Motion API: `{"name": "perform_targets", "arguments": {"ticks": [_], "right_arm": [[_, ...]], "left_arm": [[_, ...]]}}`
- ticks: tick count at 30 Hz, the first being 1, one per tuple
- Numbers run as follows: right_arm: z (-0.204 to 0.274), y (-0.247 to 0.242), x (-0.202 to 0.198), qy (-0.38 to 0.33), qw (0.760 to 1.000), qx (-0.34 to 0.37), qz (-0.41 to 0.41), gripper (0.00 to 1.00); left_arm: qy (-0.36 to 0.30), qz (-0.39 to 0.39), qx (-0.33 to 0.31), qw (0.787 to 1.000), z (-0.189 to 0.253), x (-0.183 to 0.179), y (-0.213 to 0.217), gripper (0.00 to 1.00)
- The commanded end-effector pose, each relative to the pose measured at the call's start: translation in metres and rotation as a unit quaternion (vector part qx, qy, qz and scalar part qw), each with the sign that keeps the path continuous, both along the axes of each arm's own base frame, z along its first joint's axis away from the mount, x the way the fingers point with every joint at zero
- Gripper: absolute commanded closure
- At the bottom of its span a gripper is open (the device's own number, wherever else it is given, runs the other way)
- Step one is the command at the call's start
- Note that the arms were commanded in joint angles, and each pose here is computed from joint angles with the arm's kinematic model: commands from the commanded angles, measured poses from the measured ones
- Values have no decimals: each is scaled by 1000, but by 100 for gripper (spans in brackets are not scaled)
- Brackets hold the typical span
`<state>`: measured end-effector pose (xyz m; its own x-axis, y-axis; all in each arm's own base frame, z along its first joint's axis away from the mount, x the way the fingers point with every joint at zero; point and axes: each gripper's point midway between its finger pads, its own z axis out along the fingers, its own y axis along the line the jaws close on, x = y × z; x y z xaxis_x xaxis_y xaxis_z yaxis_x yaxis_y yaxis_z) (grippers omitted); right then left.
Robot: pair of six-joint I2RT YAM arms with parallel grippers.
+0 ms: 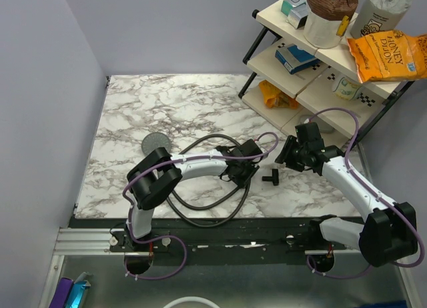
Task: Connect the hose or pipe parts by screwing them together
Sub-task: Pick up the pipeline from the center of the board, then pick up the adaptor from the center of the board.
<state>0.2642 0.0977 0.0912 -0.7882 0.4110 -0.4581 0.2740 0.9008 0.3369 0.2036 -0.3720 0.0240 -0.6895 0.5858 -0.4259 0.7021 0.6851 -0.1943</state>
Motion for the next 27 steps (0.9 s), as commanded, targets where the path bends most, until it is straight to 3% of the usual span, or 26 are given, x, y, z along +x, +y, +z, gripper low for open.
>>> {"name": "perform_targets", "arguments": {"ticks": [1, 4, 7, 8, 10, 18, 27], "right_arm": [[0, -2, -1, -7, 1000, 1, 1, 44], [0, -2, -1, -6, 1000, 1, 0, 45], [1, -2, -1, -8, 1000, 1, -1, 45], [1, -3, -1, -7, 1000, 0, 0, 45], [1, -3, 0, -7, 1000, -1, -1, 45], [-6, -2, 0, 16, 1000, -7, 3, 45], [-51, -5, -4, 156, 986, -56, 31, 46]], "left_arm": [[26, -9, 56, 998, -29, -26, 29, 63], [25, -12, 55, 998, -29, -27, 28, 64], [27, -16, 52, 998, -30, -27, 25, 78], [27, -19, 51, 998, -30, -27, 25, 88], [24, -18, 46, 998, -30, -26, 23, 99], [-1, -44, 14, 999, -15, -29, 12, 100], [-68, -70, -4, 995, 16, -13, 11, 100]]}}
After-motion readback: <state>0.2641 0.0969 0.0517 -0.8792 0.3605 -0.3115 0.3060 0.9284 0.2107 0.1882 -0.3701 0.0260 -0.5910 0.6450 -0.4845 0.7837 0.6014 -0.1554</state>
